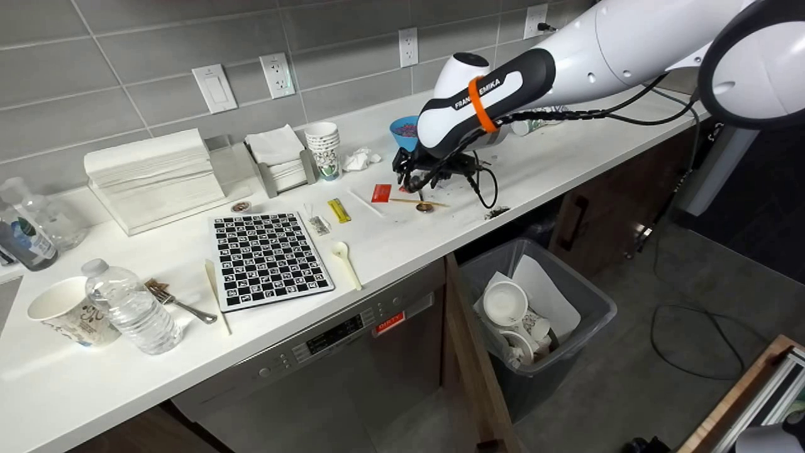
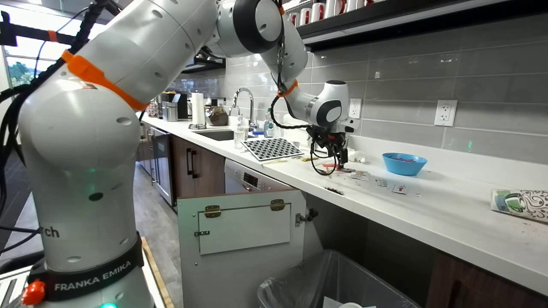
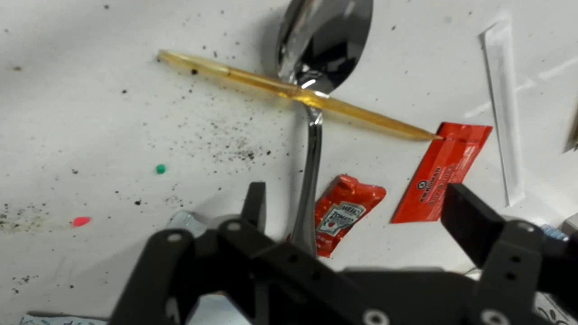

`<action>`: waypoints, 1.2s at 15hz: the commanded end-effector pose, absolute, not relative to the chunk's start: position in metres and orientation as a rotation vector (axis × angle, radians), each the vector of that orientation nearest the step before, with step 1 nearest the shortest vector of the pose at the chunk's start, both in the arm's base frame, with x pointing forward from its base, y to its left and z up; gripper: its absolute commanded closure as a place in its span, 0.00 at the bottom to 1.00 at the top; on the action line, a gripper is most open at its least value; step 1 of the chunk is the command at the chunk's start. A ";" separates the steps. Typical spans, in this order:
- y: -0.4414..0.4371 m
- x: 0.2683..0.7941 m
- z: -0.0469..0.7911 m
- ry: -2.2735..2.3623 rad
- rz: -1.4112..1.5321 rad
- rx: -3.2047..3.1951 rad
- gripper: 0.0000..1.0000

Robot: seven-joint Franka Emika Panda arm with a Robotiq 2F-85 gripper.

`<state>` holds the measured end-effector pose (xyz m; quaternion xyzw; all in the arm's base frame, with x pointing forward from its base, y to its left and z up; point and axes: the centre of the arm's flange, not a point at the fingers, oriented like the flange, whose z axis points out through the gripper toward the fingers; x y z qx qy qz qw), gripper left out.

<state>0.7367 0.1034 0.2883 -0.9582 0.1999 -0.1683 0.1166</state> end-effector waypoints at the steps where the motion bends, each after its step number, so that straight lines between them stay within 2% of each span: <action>1: 0.116 0.739 0.281 0.431 -0.491 -2.852 0.00; 3: 0.121 0.739 0.280 0.310 -0.486 -2.859 0.00; 9: 0.125 0.735 0.286 0.323 -0.509 -2.855 0.00; 14: 0.157 0.715 0.278 -0.142 -0.413 -2.993 0.00; 18: 0.176 0.709 0.279 -0.436 -0.508 -3.047 0.00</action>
